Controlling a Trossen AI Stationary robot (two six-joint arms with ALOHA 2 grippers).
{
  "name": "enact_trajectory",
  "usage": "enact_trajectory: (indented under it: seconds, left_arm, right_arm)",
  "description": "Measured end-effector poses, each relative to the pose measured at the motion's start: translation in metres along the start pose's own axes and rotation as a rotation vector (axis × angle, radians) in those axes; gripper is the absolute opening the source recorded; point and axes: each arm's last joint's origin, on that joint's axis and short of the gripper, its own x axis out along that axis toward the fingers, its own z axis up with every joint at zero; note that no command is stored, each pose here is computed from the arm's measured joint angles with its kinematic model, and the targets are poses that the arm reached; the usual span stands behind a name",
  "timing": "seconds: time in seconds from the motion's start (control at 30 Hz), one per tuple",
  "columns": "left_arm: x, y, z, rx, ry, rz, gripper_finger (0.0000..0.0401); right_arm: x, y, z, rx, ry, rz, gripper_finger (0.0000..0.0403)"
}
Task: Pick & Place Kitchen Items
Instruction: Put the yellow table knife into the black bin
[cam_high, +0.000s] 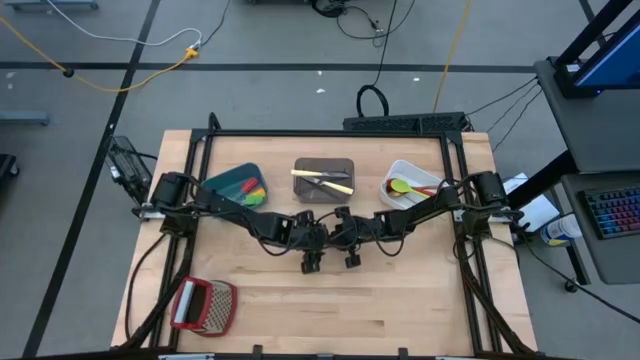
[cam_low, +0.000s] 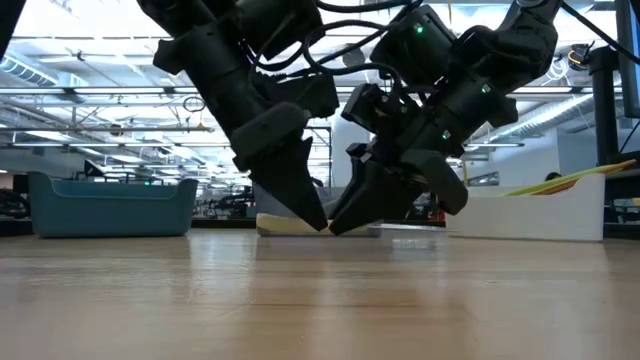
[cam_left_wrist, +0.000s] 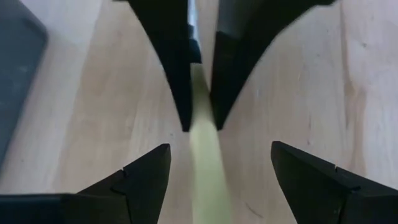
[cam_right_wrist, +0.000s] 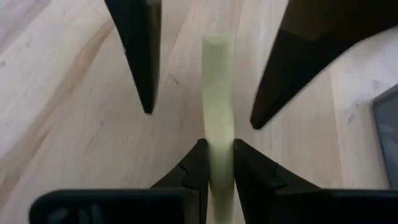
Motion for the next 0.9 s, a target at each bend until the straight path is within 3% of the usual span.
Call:
enact_trajectory:
  seconds: [0.33,0.7,0.9]
  left_arm:
    - [-0.0002,0.0037,0.0006,0.002,-0.017,0.094,0.0280]
    - [0.0001,0.0044,-0.0014,-0.025,0.009,0.071,0.0157]
    - [0.0006,0.0054,-0.0014,-0.033,0.025,0.010,0.0119]
  right_arm:
    - [-0.0001,-0.0004,0.0021,-0.032,-0.019,-0.005,0.0048]
    - [-0.0001,-0.0005,0.0030,-0.031,-0.027,-0.007,0.0048]
    - [-0.0004,-0.0014,0.0073,-0.029,-0.071,-0.015,0.0048]
